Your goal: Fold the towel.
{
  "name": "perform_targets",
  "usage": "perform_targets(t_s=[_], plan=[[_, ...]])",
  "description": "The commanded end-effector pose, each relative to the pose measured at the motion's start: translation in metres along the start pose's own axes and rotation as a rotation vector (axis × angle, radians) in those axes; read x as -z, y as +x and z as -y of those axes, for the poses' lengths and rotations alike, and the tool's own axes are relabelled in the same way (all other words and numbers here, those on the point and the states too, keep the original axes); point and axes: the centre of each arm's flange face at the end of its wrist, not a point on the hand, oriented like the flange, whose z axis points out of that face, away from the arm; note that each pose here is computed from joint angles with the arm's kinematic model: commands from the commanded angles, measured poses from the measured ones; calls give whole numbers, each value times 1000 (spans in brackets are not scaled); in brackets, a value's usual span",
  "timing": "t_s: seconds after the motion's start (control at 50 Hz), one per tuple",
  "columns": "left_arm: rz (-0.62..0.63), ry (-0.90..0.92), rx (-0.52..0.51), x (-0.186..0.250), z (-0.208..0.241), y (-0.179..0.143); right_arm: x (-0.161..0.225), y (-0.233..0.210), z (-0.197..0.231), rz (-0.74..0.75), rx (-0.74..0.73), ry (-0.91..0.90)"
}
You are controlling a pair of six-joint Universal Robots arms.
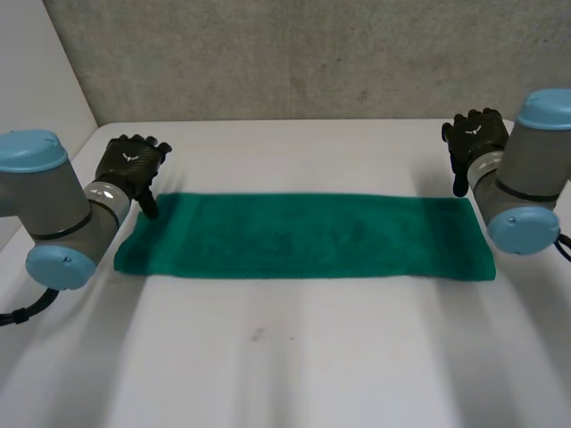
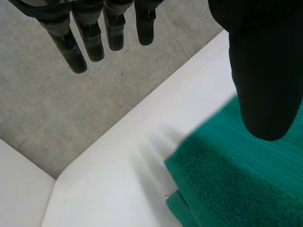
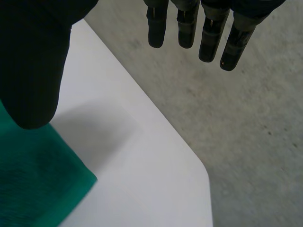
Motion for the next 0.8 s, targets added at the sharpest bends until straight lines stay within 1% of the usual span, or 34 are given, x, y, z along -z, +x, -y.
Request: perform_targets(t_s=[0.02, 0.04, 0.06, 0.14, 0.26, 0.3, 0.4, 0.52, 0.7, 0.8], plan=[[-8, -22, 2, 5, -7, 3, 38, -1, 8, 133, -14, 9], [-8, -22, 2, 5, -7, 3, 38, -1, 8, 133, -14, 9], [-6, -29, 2, 6, -7, 3, 47, -3, 4, 155, -15, -23], [-30, -79, 18, 23, -14, 10, 76, 2, -28, 229, -37, -190], [-61, -122, 26, 56, -18, 17, 92, -6, -56, 290, -65, -259], [-69, -131, 27, 62, -20, 20, 91, -4, -68, 277, -77, -268], [-82, -149, 30, 72, -22, 24, 87, 0, -81, 239, -83, -258], [-85, -156, 30, 74, -24, 25, 73, 7, -101, 192, -90, -261], [-82, -168, 32, 77, -26, 24, 59, 43, -123, 75, -98, -309], [-68, -159, 34, 79, -22, 19, 59, 58, -135, 53, -115, -336]])
